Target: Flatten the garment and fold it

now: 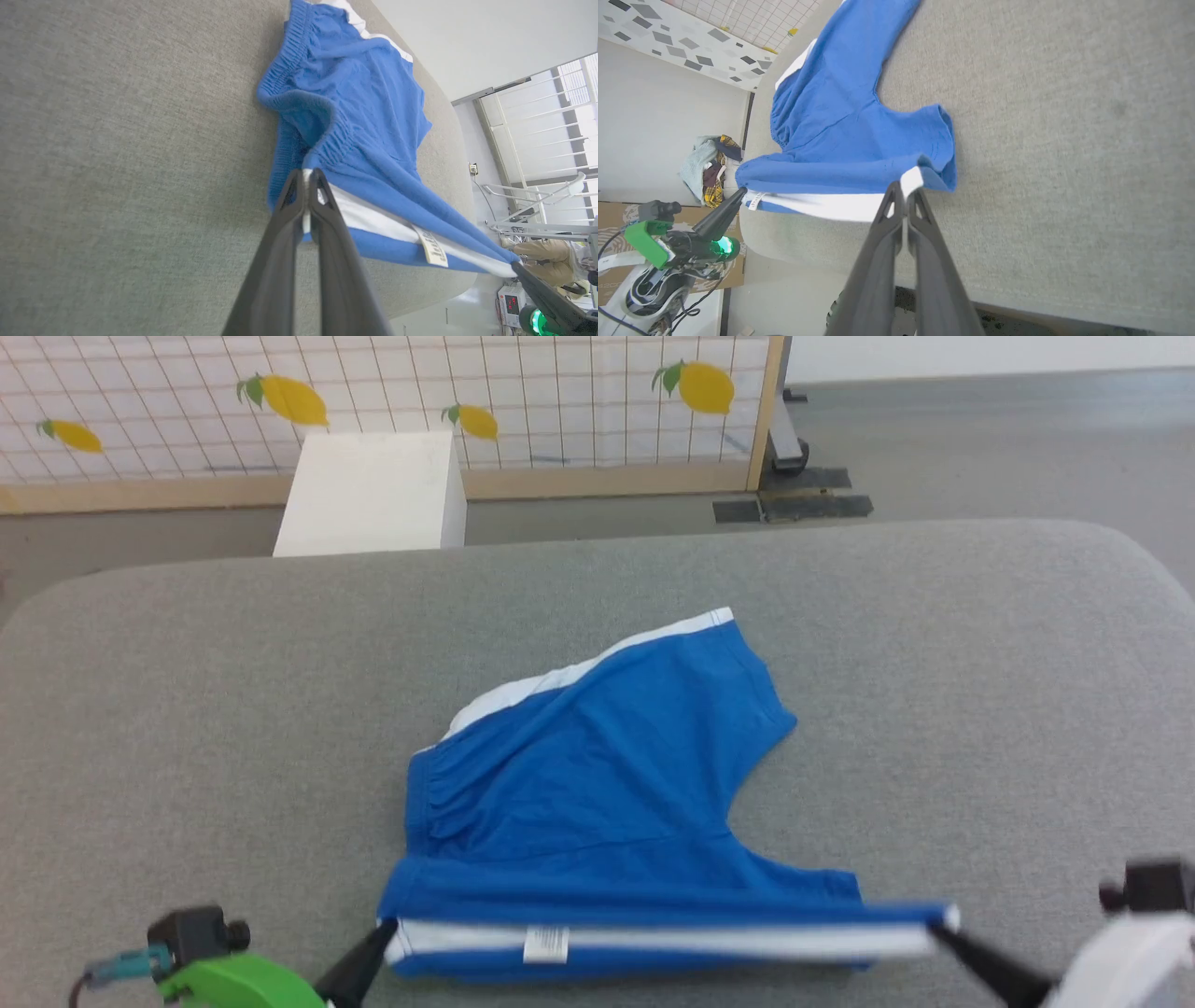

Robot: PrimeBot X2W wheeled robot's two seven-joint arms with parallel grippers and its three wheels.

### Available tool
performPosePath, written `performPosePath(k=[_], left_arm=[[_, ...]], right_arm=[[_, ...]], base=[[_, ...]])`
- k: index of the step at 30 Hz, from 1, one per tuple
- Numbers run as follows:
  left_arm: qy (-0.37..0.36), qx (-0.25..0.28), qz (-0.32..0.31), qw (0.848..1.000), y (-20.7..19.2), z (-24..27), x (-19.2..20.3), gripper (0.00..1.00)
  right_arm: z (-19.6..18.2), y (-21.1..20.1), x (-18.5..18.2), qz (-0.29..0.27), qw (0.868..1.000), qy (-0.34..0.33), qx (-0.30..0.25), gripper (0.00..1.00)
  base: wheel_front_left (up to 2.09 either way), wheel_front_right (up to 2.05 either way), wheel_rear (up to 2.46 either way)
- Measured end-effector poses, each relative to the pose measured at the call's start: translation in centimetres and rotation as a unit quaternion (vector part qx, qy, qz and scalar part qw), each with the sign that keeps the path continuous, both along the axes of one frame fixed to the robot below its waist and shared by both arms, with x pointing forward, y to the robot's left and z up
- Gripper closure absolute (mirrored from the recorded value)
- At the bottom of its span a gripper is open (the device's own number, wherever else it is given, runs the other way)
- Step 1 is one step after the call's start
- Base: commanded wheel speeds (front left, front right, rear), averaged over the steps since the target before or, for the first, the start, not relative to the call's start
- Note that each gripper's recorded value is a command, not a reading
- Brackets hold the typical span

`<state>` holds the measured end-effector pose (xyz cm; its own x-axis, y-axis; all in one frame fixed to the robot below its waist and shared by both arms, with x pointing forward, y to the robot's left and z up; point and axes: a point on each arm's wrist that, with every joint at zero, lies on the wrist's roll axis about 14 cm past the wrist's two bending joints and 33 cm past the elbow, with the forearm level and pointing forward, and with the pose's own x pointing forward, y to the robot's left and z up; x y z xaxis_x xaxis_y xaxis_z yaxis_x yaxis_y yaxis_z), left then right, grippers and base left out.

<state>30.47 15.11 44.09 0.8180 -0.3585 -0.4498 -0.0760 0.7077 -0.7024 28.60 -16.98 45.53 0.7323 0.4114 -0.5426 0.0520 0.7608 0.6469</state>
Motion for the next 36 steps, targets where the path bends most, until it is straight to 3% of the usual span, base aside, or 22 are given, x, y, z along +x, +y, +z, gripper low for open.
performPosePath(k=[6,12,25,36], left_arm=[[-0.046,-0.004,-0.025,0.999,-0.2,2.6,5.0,1.00],[-0.038,-0.003,-0.043,0.998,-0.4,2.0,8.5,1.00],[-0.030,0.010,-0.035,0.999,0.8,0.2,12.9,1.00],[-0.015,0.001,-0.048,0.999,0.3,-2.0,14.8,1.00]], right_arm=[[2.1,-0.1,7.5,-0.012,0.997,-0.069,-0.039,1.00],[1.9,1.1,13.5,0.001,0.995,-0.079,-0.065,1.00],[0.1,3.3,21.7,0.022,0.988,-0.088,-0.125,1.00],[-2.3,6.2,28.1,0.049,0.987,-0.074,-0.136,1.00]], base=[[0.00,0.00,0.00],[0.00,0.00,0.00],[0.00,0.00,0.00],[0.00,0.00,0.00]])
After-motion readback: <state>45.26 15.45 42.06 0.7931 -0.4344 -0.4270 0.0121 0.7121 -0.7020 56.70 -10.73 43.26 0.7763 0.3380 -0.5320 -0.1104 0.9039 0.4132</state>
